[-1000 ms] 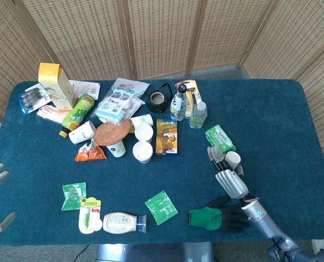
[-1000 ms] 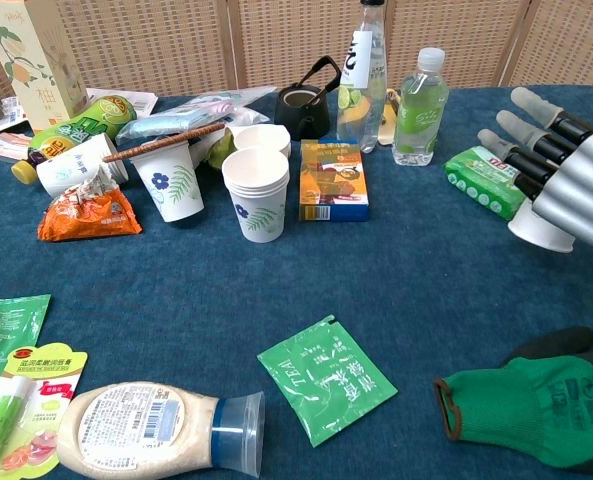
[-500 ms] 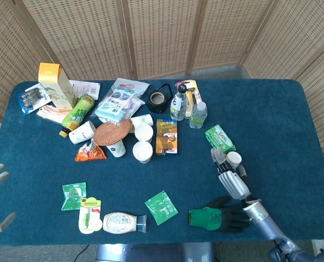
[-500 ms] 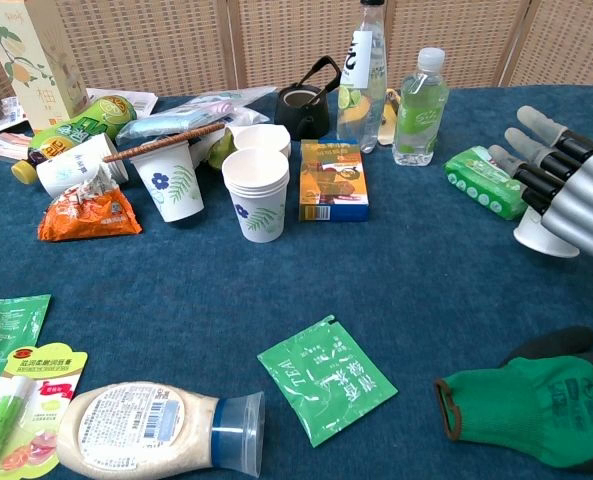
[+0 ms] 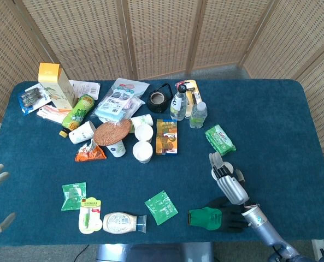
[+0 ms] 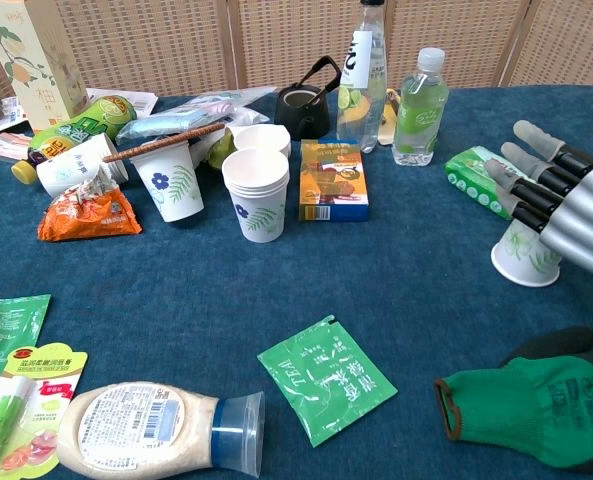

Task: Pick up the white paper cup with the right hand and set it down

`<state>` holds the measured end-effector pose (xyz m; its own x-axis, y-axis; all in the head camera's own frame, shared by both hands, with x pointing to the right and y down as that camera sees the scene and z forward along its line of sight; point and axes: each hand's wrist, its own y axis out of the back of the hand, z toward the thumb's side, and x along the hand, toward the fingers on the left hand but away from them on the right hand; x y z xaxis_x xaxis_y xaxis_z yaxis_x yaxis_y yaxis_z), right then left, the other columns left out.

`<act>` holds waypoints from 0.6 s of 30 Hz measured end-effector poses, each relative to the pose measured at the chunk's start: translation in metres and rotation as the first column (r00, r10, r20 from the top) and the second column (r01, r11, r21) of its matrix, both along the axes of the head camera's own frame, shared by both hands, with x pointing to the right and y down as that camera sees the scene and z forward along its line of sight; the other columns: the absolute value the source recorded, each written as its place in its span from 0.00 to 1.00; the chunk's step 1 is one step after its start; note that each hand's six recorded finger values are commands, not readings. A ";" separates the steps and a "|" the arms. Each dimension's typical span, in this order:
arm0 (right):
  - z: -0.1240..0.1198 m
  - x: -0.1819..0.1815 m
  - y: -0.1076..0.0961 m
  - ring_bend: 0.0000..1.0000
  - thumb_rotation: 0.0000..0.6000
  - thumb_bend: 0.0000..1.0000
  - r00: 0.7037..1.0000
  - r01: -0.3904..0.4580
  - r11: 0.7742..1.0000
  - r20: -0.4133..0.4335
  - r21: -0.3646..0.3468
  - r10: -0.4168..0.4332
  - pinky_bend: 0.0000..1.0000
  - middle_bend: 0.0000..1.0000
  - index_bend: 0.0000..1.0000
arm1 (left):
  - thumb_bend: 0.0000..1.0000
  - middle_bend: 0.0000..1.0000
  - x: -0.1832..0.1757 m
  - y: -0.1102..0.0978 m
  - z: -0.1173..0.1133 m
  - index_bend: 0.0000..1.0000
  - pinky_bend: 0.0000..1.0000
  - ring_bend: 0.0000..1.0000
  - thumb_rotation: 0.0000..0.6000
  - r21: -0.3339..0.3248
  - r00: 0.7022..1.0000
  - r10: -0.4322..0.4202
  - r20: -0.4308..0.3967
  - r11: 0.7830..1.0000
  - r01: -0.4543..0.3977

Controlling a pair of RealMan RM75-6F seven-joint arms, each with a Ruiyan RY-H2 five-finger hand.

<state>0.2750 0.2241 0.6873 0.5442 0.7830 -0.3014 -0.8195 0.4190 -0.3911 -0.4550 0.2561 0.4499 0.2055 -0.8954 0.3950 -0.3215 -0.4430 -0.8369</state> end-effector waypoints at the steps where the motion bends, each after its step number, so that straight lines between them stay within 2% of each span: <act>1: -0.001 -0.001 0.000 0.00 1.00 0.36 1.000 0.001 1.000 0.002 0.000 -0.001 0.00 0.00 0.13 | 0.33 0.00 0.000 0.000 0.000 0.00 0.00 0.00 1.00 0.000 1.000 0.000 0.000 1.000 0.000; 10: -0.016 0.001 -0.003 0.00 1.00 0.36 0.999 -0.029 0.999 0.037 0.017 0.029 0.00 0.00 0.12 | 0.33 0.00 0.000 0.000 0.000 0.00 0.00 0.00 1.00 -0.002 1.000 0.002 0.000 1.000 -0.002; 18: -0.040 0.006 -0.012 0.00 1.00 0.37 0.984 -0.058 0.998 0.166 -0.011 0.059 0.00 0.00 0.12 | 0.33 0.00 0.000 0.000 0.000 0.00 0.00 0.00 1.00 -0.003 1.000 0.001 -0.001 1.000 -0.001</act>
